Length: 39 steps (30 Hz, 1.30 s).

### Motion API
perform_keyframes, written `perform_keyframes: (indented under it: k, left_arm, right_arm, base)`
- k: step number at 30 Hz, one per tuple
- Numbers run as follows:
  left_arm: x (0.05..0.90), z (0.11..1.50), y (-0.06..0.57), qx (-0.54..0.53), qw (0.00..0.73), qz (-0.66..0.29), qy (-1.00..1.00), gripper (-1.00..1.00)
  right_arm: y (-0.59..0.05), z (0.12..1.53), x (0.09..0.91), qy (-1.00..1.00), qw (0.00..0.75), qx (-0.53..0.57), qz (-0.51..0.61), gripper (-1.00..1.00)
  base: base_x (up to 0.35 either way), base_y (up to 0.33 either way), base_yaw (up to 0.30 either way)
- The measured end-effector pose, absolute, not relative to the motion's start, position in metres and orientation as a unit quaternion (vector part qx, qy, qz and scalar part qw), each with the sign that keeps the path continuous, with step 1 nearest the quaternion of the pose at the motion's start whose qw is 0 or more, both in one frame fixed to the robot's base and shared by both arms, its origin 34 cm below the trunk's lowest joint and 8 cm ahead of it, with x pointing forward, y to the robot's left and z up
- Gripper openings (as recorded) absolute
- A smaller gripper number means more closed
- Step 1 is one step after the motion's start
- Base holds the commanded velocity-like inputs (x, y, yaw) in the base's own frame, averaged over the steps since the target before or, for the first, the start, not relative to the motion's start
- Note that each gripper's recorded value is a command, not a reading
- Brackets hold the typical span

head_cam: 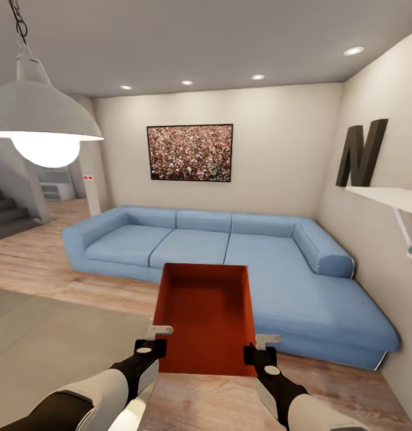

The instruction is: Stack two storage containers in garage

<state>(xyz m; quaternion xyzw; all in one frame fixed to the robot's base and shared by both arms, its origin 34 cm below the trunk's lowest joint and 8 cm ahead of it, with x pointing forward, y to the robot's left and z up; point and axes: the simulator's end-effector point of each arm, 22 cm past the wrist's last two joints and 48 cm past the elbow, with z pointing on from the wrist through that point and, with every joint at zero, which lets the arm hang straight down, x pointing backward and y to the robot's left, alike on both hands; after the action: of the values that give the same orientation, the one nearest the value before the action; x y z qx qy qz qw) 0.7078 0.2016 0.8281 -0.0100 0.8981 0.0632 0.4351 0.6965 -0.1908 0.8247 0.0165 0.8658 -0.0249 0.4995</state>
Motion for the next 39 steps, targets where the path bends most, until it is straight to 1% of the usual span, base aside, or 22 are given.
perform_keyframes:
  k: [23,28,39]
  left_arm:
    - [0.708,0.8282,0.2016,-0.01,0.435,0.063,0.898,-1.0]
    - [0.7083,0.828,0.2017,-0.01,0.436,0.063,0.898,-1.0]
    - [0.7083,0.8279,0.2017,-0.01,0.435,0.063,0.898,-1.0]
  right_arm:
    - [-0.1907,0.825,0.6967,0.866,0.5,0.016,-0.025,-1.0]
    - [-0.1907,0.8246,0.6969,0.866,0.5,0.016,-0.025,-1.0]
    - [-0.1906,0.8246,0.697,0.866,0.5,0.016,-0.025,-1.0]
  base:
    - [-0.006,0.001,0.283]
    - [-0.205,0.127,0.284]
    - [-0.26,0.217,0.284]
